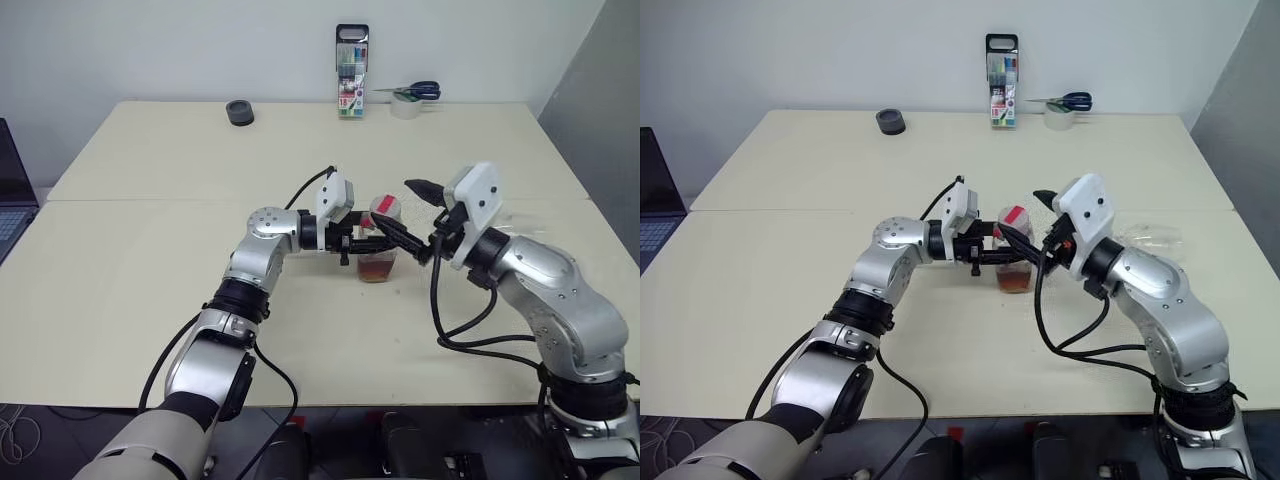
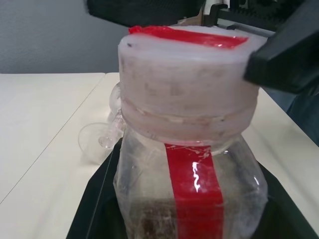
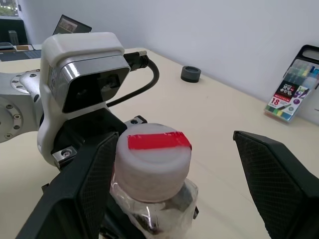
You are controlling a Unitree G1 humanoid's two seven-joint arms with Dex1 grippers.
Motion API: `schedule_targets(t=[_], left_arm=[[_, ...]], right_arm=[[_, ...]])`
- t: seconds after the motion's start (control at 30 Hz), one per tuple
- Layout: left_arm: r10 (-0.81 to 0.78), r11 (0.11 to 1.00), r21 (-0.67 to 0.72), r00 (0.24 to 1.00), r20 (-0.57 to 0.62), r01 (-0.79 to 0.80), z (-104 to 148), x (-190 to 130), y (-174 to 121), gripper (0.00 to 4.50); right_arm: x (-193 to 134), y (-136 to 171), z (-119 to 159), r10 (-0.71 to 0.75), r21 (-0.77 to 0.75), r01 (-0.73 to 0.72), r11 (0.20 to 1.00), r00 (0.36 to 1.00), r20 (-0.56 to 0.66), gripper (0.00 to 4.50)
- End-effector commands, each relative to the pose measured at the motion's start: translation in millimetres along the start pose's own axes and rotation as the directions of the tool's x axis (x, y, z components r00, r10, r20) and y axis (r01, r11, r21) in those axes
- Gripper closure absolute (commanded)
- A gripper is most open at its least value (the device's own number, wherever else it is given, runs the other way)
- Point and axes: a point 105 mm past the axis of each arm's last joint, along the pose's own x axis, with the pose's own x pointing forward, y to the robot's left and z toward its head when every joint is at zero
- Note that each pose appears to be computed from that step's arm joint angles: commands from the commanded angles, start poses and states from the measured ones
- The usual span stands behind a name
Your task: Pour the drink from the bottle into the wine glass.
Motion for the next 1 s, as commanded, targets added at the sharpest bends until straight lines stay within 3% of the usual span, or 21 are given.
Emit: schedule_targets(t=[0.03,0.4,0.77,1.0], left_arm=[[-0.002,0.998,0.059,1.0,0.031,0.0,15,-4,3,2.7],[-0.01,1.0,0.017,0.999,0.048,0.01,20,-7,7,2.7],[-0.067,0.998,0.019,0.997,0.041,0.066,24,-6,4,2.7],[-0.076,0.997,0.024,0.997,0.032,0.075,23,-6,3,2.7]], right_arm=[[-14,-18,12,-0.084,-0.028,0.084,0.996,0.996,0.02,0.59],[-23,15,29,0.109,0.035,-0.11,0.993,0.994,0.033,0.59],[11,16,27,0.022,0.009,-0.023,1.0,0.997,0.069,0.59],[17,10,26,-0.011,0.003,0.01,1.0,0.997,0.081,0.59]])
